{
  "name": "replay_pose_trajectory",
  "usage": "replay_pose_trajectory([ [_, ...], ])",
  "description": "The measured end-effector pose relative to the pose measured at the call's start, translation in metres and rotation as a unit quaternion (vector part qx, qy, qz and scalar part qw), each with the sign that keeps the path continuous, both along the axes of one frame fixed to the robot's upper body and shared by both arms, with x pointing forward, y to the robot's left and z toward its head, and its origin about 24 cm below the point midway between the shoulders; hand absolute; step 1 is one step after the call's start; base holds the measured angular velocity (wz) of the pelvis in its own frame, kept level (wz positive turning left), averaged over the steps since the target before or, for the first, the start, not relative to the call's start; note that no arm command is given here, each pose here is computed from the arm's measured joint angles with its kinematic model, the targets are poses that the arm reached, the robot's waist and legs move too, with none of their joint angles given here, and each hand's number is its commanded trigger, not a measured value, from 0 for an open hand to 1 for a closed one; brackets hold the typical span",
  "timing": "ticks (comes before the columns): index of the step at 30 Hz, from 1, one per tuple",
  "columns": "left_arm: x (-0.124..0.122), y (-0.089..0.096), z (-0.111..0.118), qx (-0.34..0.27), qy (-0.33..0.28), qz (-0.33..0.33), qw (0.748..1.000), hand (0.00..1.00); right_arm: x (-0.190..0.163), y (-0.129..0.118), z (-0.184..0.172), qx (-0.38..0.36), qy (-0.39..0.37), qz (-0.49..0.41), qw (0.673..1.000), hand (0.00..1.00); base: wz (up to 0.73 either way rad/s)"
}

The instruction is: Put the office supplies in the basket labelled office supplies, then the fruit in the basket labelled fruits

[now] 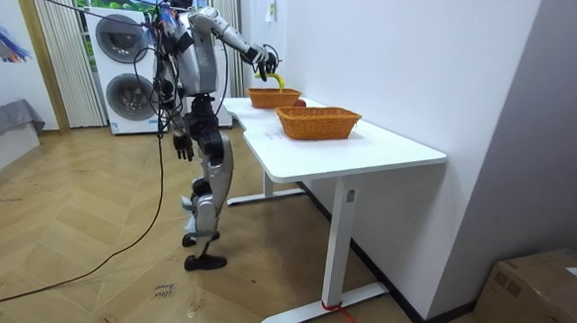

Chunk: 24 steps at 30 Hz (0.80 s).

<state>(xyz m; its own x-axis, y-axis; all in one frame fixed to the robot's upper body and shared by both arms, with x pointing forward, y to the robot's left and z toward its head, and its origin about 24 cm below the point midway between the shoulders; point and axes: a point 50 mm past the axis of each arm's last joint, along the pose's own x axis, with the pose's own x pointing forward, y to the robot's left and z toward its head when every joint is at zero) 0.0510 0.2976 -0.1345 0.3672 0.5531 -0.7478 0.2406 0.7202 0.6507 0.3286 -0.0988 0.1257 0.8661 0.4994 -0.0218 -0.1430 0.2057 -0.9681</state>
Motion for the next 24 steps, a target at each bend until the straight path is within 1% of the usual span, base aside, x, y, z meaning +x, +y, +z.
replay_pose_trajectory([
  [8, -0.0054, -0.0011, -0.0011, -0.002, 0.006, 0.002, 1.0, 0.0, 0.0009, -0.0017, -0.002, 0.018, 0.013, -0.004, 1.0, 0.0, 0.01],
  [13, -0.003, -0.001, -0.0008, -0.002, 0.004, 0.001, 1.0, 0.0, 0.0009, -0.0016, -0.0021, 0.018, 0.014, -0.004, 1.0, 0.0, -0.05],
  [24, -0.0079, -0.0008, -0.0012, 0.0, 0.009, 0.002, 1.0, 0.0, 0.0008, -0.0016, -0.0007, 0.012, 0.007, 0.0, 1.0, 0.0, -0.02],
])
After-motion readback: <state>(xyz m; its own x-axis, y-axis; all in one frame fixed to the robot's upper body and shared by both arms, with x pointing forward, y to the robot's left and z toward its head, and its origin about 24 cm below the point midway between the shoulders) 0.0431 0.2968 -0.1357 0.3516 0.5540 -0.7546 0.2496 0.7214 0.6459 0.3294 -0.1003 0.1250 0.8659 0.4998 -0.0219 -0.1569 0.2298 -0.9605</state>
